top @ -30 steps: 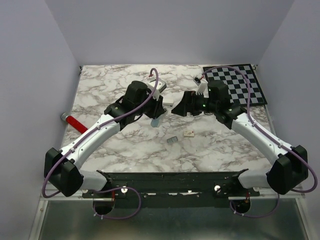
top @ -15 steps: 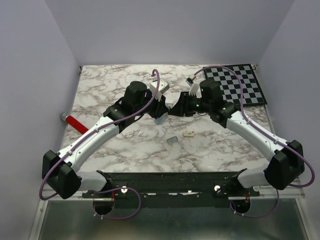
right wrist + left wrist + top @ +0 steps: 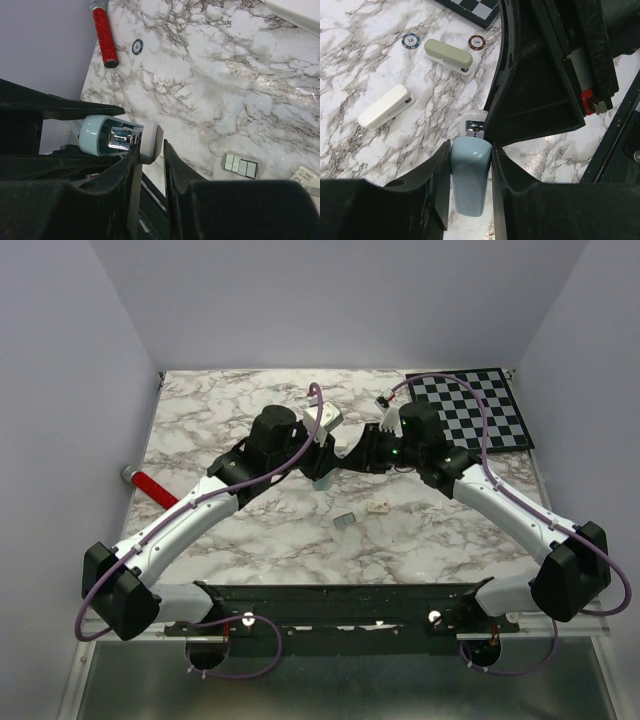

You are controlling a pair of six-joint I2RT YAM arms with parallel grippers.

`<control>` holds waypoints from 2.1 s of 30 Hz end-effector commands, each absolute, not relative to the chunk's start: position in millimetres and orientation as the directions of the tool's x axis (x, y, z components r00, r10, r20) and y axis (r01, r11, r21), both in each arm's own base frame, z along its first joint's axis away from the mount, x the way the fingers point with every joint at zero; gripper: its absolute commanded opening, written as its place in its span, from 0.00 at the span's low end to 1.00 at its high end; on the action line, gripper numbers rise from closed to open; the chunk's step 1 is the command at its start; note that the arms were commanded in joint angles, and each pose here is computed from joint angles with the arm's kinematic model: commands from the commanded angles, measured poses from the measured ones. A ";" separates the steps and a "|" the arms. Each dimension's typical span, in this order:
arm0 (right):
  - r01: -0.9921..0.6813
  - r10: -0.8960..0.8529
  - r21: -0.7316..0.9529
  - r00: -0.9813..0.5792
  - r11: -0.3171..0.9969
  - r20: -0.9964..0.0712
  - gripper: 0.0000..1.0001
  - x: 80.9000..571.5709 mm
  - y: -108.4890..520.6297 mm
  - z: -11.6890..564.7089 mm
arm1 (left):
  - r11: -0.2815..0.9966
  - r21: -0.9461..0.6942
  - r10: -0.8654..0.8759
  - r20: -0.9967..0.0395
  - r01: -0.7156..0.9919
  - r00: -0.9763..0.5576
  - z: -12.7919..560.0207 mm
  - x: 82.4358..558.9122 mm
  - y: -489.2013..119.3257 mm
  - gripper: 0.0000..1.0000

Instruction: Load the staples into the stapler

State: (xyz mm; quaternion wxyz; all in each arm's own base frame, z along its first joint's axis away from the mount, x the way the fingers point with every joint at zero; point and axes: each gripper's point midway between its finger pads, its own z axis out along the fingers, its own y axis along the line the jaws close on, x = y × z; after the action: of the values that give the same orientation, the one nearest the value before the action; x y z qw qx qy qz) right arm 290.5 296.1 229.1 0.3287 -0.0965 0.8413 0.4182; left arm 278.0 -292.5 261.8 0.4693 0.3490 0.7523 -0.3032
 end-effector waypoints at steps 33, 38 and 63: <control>-0.482 0.556 0.854 -0.662 0.198 -0.503 0.01 317.4 248.5 338.4 | 0.847 -0.406 -0.347 -0.911 0.344 -0.223 281.8 267.9 -177.6 0.00; -0.464 0.606 0.872 -0.651 0.158 -0.456 0.01 319.2 243.3 337.1 | 0.809 -0.524 -0.471 -0.849 0.266 -0.238 272.2 268.3 -171.0 0.00; -0.398 0.505 0.768 -0.586 0.502 -0.633 0.01 331.7 231.8 266.2 | 0.740 -0.622 -0.560 -0.781 0.255 -0.277 296.4 270.3 -182.5 0.45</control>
State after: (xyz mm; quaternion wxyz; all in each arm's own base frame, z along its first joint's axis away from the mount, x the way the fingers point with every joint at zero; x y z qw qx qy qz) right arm 325.4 237.9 262.6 0.4265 0.0477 0.7251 0.5385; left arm 270.3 -178.7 257.9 0.5600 -0.1467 0.7436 -0.3346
